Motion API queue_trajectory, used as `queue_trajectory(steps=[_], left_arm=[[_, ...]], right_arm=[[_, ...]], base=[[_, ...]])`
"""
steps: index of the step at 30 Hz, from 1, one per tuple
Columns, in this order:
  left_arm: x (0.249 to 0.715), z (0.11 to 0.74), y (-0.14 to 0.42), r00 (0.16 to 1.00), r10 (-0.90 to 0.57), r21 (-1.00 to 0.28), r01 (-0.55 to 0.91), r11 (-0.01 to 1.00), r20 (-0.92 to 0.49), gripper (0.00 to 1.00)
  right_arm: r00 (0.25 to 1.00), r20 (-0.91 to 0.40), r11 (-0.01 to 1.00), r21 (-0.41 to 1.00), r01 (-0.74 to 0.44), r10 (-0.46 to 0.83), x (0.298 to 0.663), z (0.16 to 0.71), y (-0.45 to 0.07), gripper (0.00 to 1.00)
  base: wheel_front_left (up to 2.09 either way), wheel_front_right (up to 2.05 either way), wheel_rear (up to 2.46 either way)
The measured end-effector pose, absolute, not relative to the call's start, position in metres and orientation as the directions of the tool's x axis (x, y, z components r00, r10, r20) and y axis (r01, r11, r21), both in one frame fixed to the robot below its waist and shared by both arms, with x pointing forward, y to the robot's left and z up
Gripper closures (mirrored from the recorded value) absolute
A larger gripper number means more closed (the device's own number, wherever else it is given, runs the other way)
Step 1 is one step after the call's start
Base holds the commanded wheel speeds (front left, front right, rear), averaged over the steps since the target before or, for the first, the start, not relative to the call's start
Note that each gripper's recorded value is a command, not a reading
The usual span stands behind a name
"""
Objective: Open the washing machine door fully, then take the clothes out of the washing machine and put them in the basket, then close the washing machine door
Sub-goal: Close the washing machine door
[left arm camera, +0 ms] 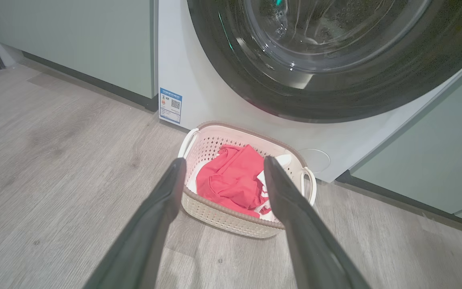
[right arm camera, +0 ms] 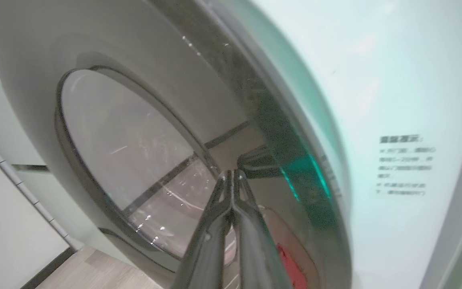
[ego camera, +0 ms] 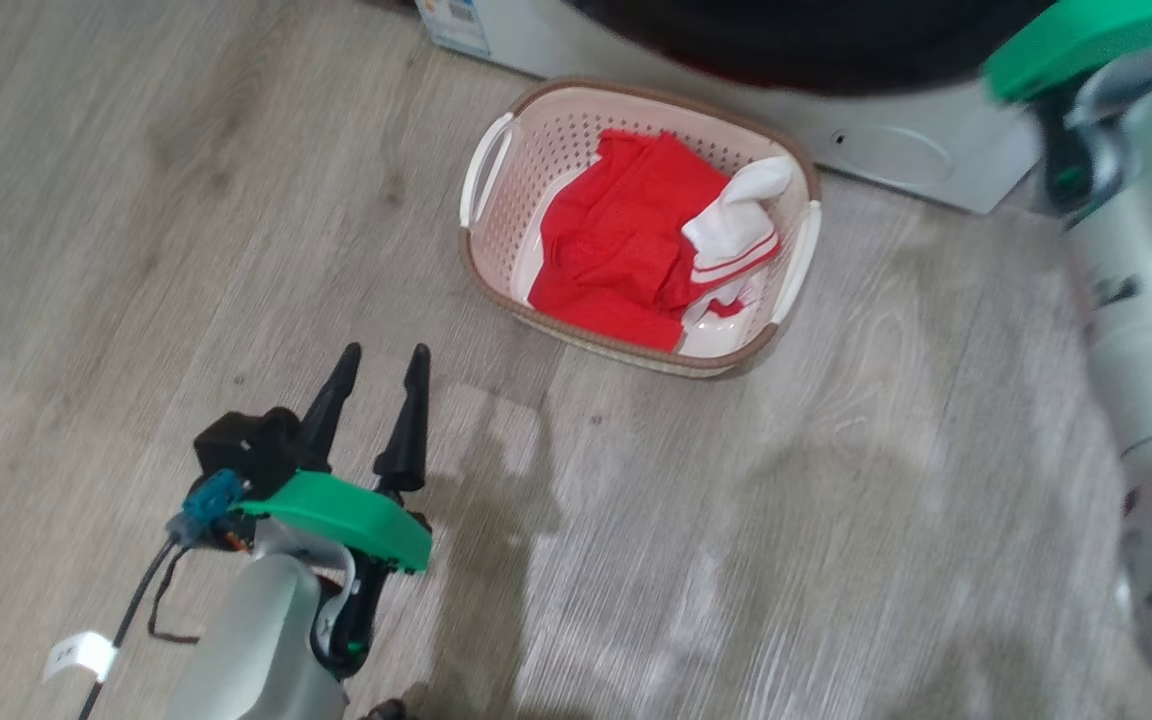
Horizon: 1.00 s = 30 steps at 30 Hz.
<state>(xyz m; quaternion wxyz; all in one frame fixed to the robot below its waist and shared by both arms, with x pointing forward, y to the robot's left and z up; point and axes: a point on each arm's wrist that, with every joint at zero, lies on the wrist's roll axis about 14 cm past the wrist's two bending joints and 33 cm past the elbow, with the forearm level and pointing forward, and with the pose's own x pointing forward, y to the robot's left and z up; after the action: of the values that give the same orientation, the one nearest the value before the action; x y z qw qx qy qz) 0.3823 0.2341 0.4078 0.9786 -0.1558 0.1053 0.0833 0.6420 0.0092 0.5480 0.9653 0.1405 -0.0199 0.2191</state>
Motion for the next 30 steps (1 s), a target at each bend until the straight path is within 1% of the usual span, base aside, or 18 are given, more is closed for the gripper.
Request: queue_trajectory(steps=[3,6,17,22,28,29,30], left_arm=[[0.384,0.404,0.232,0.962,0.124,-0.284,-0.193,0.939,-0.243,0.00],[0.384,0.402,0.234,0.959,0.131,-0.281,-0.201,0.938,-0.250,0.00],[0.383,0.403,0.236,0.959,0.138,-0.281,-0.207,0.937,-0.247,0.00],[0.382,0.416,0.238,0.966,0.146,-0.288,-0.204,0.936,-0.212,0.00],[0.373,0.433,0.252,0.971,0.172,-0.288,-0.214,0.934,-0.165,0.00],[0.370,0.437,0.255,0.972,0.172,-0.281,-0.211,0.936,-0.157,0.00],[0.367,0.439,0.259,0.973,0.173,-0.273,-0.209,0.939,-0.150,0.00]], right_arm=[[0.913,0.110,0.877,0.255,-0.408,0.393,0.658,0.552,0.000,1.00],[0.915,0.111,0.877,0.262,-0.403,0.388,0.666,0.554,0.001,1.00],[0.919,0.111,0.886,0.246,-0.394,0.378,0.670,0.559,-0.001,1.00],[0.910,0.117,0.883,0.220,-0.414,0.398,0.654,0.564,0.003,1.00],[0.906,0.096,0.873,0.240,-0.424,0.413,0.609,0.554,0.003,1.00],[0.907,0.093,0.874,0.242,-0.422,0.412,0.600,0.552,0.001,0.69],[0.909,0.085,0.875,0.248,-0.417,0.409,0.592,0.550,-0.002,0.01]], base=[[0.00,0.00,0.00],[0.00,0.00,0.00],[0.00,0.00,0.00],[0.00,0.00,0.00],[0.00,0.00,0.00],[0.00,0.00,0.00],[0.00,0.00,0.00]])
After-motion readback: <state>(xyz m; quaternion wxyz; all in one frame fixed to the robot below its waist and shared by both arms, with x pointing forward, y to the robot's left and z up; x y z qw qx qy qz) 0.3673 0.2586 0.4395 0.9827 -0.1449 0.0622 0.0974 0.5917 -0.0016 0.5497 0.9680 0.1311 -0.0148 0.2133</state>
